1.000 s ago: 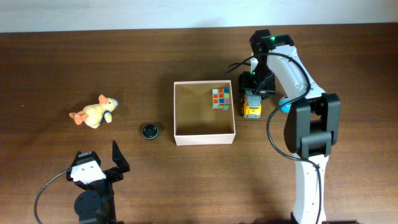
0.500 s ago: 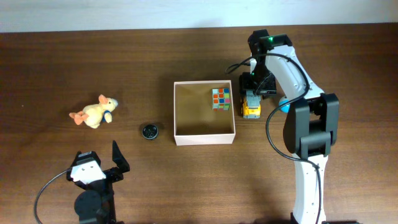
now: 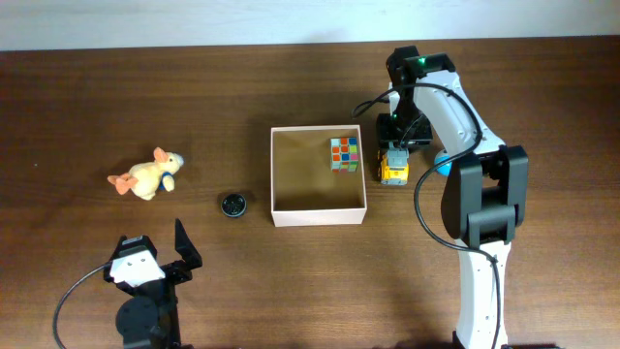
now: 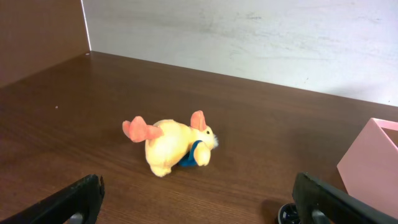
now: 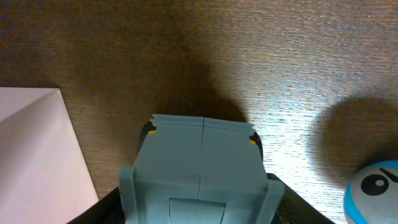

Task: Pack container
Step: 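Lower the right gripper onto the dump truck and close on it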

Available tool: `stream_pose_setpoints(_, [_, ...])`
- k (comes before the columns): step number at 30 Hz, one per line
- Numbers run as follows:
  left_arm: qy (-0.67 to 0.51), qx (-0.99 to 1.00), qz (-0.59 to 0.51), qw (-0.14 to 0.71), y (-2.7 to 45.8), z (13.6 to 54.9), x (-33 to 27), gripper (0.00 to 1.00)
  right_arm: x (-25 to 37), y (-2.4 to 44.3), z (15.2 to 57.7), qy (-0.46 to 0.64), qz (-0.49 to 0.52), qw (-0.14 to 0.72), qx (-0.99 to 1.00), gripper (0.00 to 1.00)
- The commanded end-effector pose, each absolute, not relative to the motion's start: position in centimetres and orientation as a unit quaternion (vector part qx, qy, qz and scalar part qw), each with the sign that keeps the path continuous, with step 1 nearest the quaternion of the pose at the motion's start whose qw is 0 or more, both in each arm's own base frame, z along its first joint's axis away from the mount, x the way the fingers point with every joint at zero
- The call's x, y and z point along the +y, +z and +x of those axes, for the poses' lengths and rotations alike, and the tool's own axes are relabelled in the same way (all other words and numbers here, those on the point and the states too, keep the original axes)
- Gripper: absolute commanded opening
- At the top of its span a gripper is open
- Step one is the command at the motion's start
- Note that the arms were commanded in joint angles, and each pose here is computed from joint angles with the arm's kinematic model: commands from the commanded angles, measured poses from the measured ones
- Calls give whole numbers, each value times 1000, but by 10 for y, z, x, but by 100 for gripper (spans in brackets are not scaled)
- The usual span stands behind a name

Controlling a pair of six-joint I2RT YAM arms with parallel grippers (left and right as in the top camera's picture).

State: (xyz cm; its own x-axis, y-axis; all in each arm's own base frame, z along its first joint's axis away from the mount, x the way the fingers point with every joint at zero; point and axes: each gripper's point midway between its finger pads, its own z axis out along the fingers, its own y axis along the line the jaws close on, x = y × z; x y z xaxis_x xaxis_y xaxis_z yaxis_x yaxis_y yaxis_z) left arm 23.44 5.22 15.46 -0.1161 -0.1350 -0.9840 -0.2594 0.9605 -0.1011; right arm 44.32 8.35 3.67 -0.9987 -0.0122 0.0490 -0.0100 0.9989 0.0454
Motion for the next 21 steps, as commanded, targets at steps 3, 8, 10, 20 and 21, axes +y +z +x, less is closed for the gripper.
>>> stream_pose_setpoints(3, [44,747,-128,650,152,235,51,99,79,37,442,-16,7,26,-1000,56])
stream_pose_setpoints(8, [44,747,-128,650,152,235,51,99,79,37,442,-16,7,26,-1000,51])
stream_pose_setpoints(10, [44,747,-128,650,152,235,51,99,79,37,442,-16,7,26,-1000,51])
stream_pose_setpoints(20, [44,747,-128,651,152,235,51,99,79,37,441,-16,7,26,-999,50])
stream_pose_setpoints(21, [44,747,-128,651,152,235,51,99,79,37,441,-16,7,27,-999,49])
